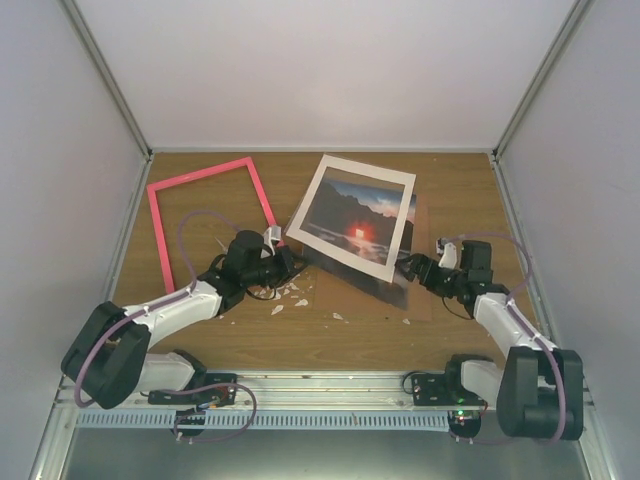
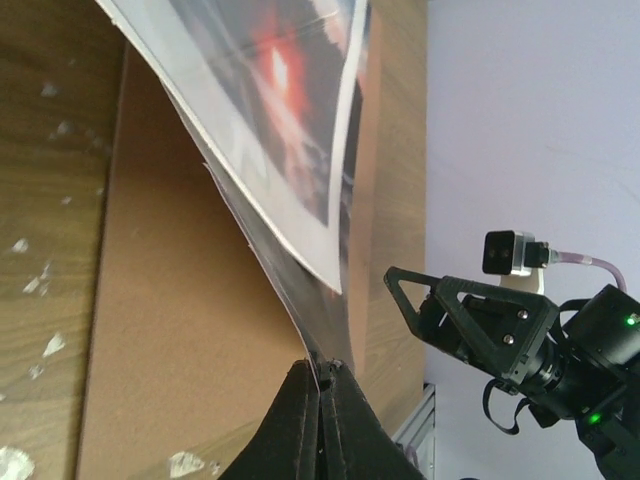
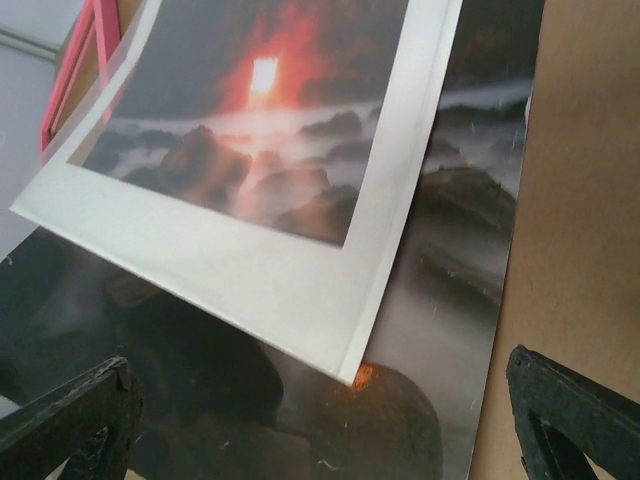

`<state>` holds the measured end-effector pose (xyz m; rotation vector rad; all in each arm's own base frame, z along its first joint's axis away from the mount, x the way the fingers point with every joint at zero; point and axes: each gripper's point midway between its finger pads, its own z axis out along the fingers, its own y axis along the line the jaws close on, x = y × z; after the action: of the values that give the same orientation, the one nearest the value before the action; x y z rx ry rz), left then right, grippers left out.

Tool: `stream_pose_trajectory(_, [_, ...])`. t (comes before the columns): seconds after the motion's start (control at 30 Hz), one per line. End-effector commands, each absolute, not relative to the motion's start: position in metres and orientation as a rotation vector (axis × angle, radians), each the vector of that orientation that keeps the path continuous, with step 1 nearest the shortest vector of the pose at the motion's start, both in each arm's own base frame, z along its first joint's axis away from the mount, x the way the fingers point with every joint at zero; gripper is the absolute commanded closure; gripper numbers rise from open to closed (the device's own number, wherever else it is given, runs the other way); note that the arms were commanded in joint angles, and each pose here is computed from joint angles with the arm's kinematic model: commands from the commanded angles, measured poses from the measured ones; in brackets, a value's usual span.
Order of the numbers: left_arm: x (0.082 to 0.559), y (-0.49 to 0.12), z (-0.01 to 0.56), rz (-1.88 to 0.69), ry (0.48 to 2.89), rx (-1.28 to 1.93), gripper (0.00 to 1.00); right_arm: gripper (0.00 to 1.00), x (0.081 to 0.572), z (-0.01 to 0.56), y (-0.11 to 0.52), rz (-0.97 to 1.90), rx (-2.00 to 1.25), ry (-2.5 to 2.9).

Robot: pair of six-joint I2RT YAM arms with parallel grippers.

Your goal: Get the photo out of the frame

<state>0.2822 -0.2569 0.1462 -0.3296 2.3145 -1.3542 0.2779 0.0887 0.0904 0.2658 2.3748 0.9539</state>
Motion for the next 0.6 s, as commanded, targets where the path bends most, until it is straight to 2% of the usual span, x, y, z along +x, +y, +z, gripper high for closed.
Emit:
stream_pose_trajectory(0.0, [0.277, -0.261, 0.159, -1.454, 2.253, -0.333, 1.0, 0.01, 0.261, 0.075, 0.099, 1.052, 0.317, 2.434])
stream_pose_trajectory(0.4, [0.268, -0.255, 0.175, -1.508, 2.206, -0.367, 1.0, 0.01, 0.242, 0.048, 0.103, 1.116, 0.433, 2.526])
stream_pose_trajectory(0.57, [0.267, -0.254, 0.177, -1.519, 2.195, -0.376, 1.0, 0.01, 0.231, 0.044, 0.115, 1.255, 0.441, 2.52])
